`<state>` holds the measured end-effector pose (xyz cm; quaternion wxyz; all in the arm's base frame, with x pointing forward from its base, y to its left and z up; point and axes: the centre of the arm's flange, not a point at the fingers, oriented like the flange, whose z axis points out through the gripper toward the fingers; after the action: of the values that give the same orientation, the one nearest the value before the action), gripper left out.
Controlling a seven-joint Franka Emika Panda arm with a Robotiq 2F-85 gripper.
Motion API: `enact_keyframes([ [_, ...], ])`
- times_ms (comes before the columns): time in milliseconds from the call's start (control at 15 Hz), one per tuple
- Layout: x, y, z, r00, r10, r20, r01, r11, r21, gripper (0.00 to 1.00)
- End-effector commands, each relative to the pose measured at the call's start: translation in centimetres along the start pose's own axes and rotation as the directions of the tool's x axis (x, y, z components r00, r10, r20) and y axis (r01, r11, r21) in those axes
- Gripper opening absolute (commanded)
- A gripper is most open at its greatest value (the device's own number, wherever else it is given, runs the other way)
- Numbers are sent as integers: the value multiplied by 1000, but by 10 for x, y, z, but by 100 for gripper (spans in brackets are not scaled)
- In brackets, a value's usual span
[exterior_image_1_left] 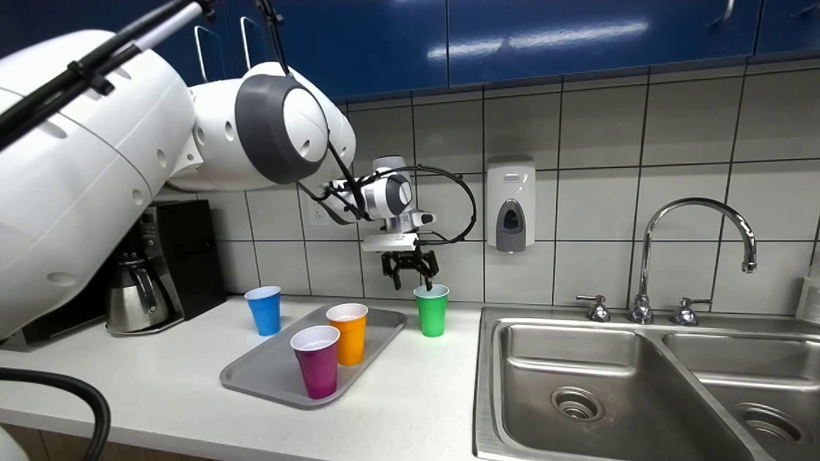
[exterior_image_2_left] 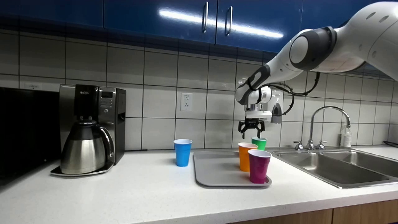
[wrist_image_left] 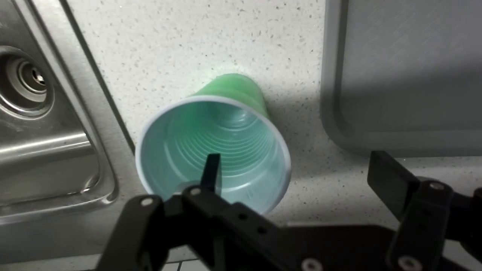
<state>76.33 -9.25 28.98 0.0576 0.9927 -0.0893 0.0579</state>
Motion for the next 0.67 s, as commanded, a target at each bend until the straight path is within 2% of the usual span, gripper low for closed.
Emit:
enact_keyframes([
  [0, 13, 4, 4, 1000, 1, -15, -1, 1000, 15, 100],
  [600, 13, 1, 19, 1000, -5, -3, 5, 1000, 13, 100],
])
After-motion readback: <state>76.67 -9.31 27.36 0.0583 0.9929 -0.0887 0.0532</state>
